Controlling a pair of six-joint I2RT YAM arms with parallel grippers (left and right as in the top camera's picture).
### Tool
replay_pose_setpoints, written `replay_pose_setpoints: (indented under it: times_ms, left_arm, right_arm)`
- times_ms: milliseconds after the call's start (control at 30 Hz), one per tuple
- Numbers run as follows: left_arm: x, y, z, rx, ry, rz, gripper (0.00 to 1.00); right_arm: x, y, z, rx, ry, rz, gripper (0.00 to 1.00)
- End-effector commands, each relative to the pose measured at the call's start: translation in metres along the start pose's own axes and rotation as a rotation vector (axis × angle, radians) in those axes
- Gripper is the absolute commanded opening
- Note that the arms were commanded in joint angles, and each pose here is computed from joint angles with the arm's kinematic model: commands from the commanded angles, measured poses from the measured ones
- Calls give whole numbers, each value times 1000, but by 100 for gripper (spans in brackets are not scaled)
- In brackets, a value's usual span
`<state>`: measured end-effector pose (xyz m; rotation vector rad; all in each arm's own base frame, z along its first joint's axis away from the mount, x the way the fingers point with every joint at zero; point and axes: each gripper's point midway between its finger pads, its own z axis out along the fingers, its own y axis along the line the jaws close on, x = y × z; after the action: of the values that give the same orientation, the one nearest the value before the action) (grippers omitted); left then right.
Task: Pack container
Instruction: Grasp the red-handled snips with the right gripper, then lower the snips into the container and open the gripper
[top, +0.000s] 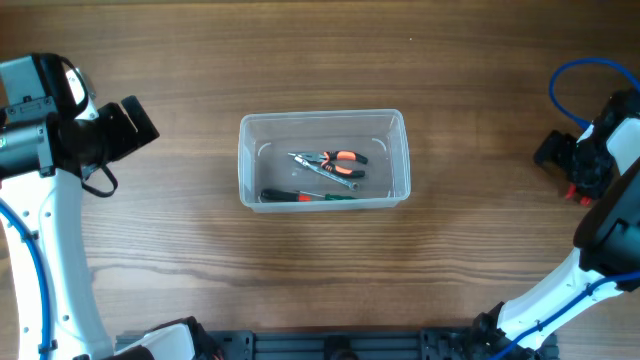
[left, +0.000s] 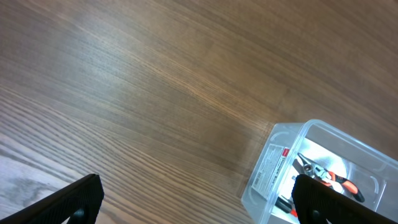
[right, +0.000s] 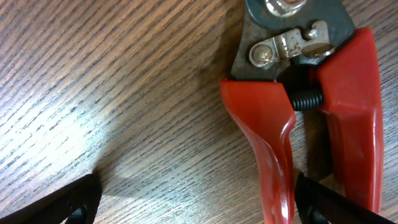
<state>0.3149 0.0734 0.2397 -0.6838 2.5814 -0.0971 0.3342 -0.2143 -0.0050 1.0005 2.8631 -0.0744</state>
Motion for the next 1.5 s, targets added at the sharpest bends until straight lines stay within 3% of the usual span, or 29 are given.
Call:
replay_pose_setpoints:
  times_ms: [0, 200, 267, 433, 733, 800, 1000, 1100, 1200, 1300, 1367, 1467]
  left_arm:
    - [1, 3, 0, -10, 8, 8, 100]
    - [6, 4, 0, -15, 27, 7, 100]
    - [8, 5, 0, -18, 36, 6, 100]
    - [9, 5, 0, -19, 41, 6, 100]
    - [9, 5, 0, -19, 41, 6, 100]
    - [9, 5, 0, -19, 41, 6, 100]
    - [9, 5, 0, -19, 41, 6, 100]
    - [9, 5, 0, -19, 40, 6, 100]
    - [9, 5, 0, -19, 40, 6, 100]
    - [9, 5, 0, -19, 40, 6, 100]
    - [9, 5, 0, -19, 40, 6, 100]
    - [9, 5, 0, -19, 40, 6, 100]
  right_arm:
    - [12, 5, 20, -43, 38, 10, 99]
    - [-4, 4, 20, -49, -29, -51, 99]
    - [-5, 4, 20, -50, -32, -54, 94]
    - [-3, 5, 21, -52, -25, -42, 55]
    - [0, 8, 21, -71, -13, -43, 23]
    - [-1, 8, 21, -70, -15, -38, 4]
    - [5, 13, 14, -77, 1, -31, 4]
    - [-6, 34, -18, -101, -81, -85, 4]
    - [-21, 71, -73, -152, -225, -228, 4]
    - [-13, 147, -173, -256, -465, -530, 4]
    - [25, 206, -233, -311, -611, -799, 4]
    - [110, 277, -262, -378, -669, -1232, 4]
